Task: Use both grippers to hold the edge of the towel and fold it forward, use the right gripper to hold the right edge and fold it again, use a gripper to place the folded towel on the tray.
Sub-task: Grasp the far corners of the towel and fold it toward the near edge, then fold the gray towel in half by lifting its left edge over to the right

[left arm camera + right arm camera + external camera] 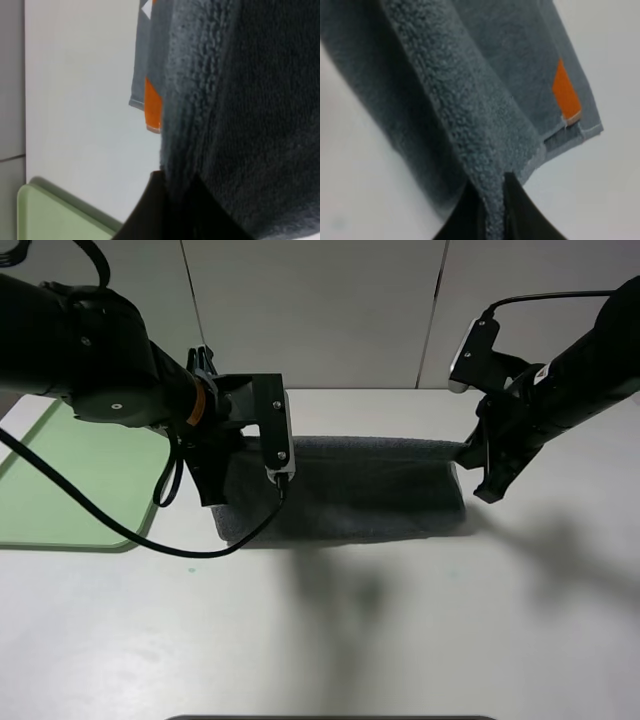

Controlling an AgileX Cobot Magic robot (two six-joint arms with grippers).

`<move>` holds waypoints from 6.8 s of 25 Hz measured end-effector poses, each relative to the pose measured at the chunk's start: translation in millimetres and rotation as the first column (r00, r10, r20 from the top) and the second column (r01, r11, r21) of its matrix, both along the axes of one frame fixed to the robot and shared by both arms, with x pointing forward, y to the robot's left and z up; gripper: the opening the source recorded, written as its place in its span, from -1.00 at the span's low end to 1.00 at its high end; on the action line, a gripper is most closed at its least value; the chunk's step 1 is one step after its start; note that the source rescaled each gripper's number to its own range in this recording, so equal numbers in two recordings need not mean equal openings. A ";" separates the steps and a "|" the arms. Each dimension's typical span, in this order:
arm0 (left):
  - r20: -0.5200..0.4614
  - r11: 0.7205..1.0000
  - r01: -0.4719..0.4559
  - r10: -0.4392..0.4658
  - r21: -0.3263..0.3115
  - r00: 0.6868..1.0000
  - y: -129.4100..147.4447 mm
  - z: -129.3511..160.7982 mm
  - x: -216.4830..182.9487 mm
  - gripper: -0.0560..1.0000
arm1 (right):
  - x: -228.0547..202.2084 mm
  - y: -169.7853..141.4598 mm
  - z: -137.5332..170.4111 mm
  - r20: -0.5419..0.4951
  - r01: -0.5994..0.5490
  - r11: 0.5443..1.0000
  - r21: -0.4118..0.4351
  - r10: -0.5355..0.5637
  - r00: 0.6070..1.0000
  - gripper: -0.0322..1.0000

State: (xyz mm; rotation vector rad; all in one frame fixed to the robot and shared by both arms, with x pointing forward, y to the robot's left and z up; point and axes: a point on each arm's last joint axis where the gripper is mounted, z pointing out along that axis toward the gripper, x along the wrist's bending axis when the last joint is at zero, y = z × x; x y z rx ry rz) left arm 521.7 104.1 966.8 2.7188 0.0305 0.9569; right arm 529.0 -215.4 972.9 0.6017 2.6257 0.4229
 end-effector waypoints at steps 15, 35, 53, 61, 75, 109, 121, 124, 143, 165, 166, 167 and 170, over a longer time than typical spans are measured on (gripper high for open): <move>-0.030 0.997 0.026 -0.024 0.069 0.999 -10.7 -38.6 33.9 -0.89 | 27.3 2.8 -32.6 0.104 0.009 1.000 -0.023 -0.007 0.995 -0.94; -0.036 0.995 -0.001 0.005 0.100 0.999 -2.8 -39.8 37.1 0.95 | 30.0 -1.2 -36.1 0.113 0.001 0.999 -0.047 0.005 0.994 0.87; -0.001 0.998 -0.022 0.022 0.058 1.000 -1.8 -21.8 35.6 1.00 | 30.4 -1.2 -35.9 0.102 0.076 0.997 0.004 -0.076 0.992 1.00; 0.029 0.999 -0.030 0.029 0.029 0.999 -0.5 -7.2 33.8 1.00 | 21.6 -2.9 -8.8 0.062 0.281 0.946 0.161 -0.294 0.954 1.00; 0.029 0.999 -0.029 0.028 0.026 0.999 -0.8 -7.1 33.8 1.00 | -61.2 -23.1 100.9 -0.070 0.562 0.724 0.399 -0.587 0.806 1.00; 0.070 0.999 -0.030 0.032 -0.033 0.997 -0.8 12.1 31.3 1.00 | -286.2 -80.3 80.8 0.053 0.454 0.560 0.693 -0.667 0.743 1.00; 0.069 0.998 -0.033 0.038 -0.062 0.997 -2.4 12.7 31.4 1.00 | -294.0 -82.5 80.7 0.057 0.433 0.524 0.734 -0.682 0.729 1.00; 0.070 0.998 -0.033 0.037 -0.062 0.997 -2.4 12.7 31.4 1.00 | -294.0 -82.5 80.7 0.057 0.433 0.524 0.734 -0.682 0.729 1.00; -0.002 0.961 -0.186 0.190 -0.204 0.982 -2.7 12.8 31.4 1.00 | -293.1 -81.4 80.7 0.057 0.582 0.351 0.734 -0.885 0.462 1.00; -0.494 0.391 -0.804 0.642 -0.447 0.587 16.1 5.5 34.8 1.00 | -293.1 -81.4 80.7 0.057 0.582 0.351 0.733 -0.885 0.462 1.00; -0.506 0.373 -0.815 0.647 -0.443 0.571 17.6 3.9 36.1 1.00 | -293.1 -81.4 80.7 0.057 0.582 0.351 0.733 -0.885 0.462 1.00; -0.522 0.356 -0.827 0.648 -0.436 0.554 17.7 1.1 37.0 1.00 | -293.1 -81.4 80.7 0.057 0.582 0.351 0.733 -0.885 0.462 1.00; -0.546 0.340 -0.854 0.662 -0.393 0.514 17.4 -15.7 39.9 1.00 | -293.1 -81.4 80.7 0.057 0.582 0.351 0.733 -0.885 0.462 1.00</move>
